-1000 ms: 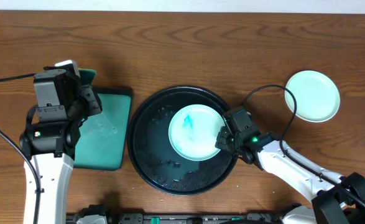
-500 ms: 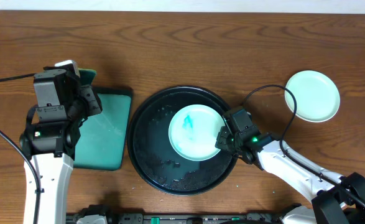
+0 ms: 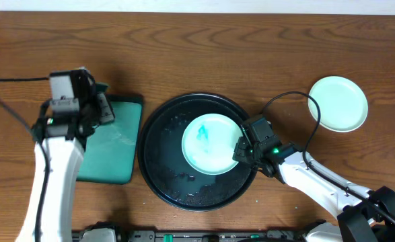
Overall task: Clean dirty plates on tray and stack at the side
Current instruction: 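Carry the sponge with the left gripper over to the green plate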
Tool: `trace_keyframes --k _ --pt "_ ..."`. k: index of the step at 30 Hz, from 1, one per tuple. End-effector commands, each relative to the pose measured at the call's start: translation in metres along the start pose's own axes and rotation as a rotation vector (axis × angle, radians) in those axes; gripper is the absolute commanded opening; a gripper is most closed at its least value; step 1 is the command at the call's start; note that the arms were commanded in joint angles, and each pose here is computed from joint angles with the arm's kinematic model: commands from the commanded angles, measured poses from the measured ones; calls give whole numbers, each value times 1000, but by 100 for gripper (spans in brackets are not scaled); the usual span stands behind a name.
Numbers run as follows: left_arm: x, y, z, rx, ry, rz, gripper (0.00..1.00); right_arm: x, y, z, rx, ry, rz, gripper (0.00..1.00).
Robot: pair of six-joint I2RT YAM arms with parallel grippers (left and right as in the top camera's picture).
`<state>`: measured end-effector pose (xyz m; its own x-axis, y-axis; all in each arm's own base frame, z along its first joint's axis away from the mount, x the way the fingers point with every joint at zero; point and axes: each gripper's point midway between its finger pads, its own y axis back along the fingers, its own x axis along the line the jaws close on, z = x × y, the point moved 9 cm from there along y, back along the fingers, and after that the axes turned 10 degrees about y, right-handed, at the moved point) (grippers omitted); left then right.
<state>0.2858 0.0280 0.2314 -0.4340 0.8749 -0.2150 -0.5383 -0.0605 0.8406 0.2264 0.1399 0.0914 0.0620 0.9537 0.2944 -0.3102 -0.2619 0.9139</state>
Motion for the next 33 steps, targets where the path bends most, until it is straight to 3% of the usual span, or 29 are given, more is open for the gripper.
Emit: trace_keyframes --k 1,11,14,22,33 --pt "-1 -23 -8 102 70 6 7 3 -2 -4 48 16 43 1" --pt "-27 -28 -27 341 165 -283 7 22 -1 -18 104 87 127 1" --pt "-35 -25 -40 413 173 -272 7 24 -1 -18 100 94 134 1" --pt "-95 -25 -89 475 -35 -255 7 24 -2 -18 93 94 129 1" --pt "-128 -94 -150 636 -130 -143 7 23 -2 -17 90 95 123 1"
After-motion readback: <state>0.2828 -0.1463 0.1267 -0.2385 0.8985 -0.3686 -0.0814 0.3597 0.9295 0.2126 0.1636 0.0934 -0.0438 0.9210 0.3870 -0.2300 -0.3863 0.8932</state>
